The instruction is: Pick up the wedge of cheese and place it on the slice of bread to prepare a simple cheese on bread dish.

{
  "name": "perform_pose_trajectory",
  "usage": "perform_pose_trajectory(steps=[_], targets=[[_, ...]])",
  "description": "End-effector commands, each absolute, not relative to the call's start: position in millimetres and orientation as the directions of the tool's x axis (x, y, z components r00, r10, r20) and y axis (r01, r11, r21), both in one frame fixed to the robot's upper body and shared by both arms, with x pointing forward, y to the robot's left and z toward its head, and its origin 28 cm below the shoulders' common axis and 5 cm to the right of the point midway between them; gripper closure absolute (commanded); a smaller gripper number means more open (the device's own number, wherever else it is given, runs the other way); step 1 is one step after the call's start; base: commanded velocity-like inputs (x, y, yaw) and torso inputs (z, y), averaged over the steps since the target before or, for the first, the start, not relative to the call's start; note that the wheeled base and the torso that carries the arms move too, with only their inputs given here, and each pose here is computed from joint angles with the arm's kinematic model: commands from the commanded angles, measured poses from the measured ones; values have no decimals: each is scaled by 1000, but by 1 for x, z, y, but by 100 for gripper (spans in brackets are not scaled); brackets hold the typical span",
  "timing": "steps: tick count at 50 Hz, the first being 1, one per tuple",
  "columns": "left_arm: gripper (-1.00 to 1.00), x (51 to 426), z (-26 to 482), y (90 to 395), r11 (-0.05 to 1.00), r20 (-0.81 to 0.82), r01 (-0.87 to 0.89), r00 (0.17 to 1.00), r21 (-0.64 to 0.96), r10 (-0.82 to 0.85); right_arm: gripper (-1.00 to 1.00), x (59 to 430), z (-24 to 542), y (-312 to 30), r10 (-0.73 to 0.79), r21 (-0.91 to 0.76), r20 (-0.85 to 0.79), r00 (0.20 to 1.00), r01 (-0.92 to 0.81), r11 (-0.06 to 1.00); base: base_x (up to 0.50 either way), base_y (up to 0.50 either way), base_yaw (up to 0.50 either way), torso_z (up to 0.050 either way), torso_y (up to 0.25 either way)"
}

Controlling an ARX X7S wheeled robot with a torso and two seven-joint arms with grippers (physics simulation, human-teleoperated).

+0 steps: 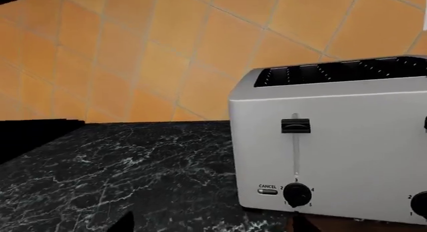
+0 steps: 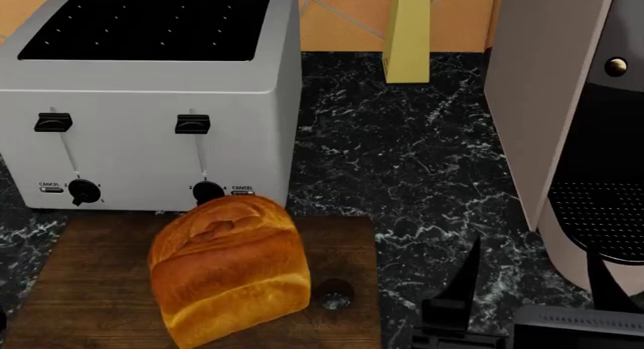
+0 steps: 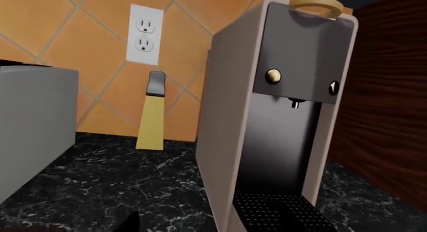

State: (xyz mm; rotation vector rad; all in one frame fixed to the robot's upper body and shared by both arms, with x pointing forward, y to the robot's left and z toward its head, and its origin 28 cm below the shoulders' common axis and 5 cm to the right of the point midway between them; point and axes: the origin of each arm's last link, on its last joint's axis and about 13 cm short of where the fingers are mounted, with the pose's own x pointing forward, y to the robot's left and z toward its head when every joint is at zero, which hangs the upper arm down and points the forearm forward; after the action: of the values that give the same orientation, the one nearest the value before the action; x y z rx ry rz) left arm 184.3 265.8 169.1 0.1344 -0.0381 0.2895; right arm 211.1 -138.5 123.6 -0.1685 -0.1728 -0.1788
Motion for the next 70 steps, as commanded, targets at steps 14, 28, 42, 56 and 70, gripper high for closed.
perform_pose_trajectory(steps=[14, 28, 42, 56, 70], targets=[[-100, 166, 175, 277, 925, -127, -360, 918, 122, 375, -100, 212, 122, -138, -160, -166, 160, 974, 187, 968, 0, 0, 0, 0, 0], [-100, 153, 186, 282, 906, -166, -388, 895, 171, 414, -100, 212, 121, -138, -164, -166, 150, 975, 188, 968, 0, 0, 0, 0, 0], [-100, 153, 179, 285, 921, -267, -362, 882, 142, 388, -100, 212, 118, -139, -179, -202, 123, 976, 202, 958, 0, 0, 0, 0, 0], [-100, 152, 170, 294, 923, -323, -379, 868, 62, 378, -100, 212, 118, -138, -172, -208, 120, 978, 194, 959, 0, 0, 0, 0, 0], [-100, 161, 170, 304, 909, -348, -400, 841, 118, 415, -100, 213, 107, -139, -172, -203, 120, 978, 193, 960, 0, 0, 0, 0, 0]])
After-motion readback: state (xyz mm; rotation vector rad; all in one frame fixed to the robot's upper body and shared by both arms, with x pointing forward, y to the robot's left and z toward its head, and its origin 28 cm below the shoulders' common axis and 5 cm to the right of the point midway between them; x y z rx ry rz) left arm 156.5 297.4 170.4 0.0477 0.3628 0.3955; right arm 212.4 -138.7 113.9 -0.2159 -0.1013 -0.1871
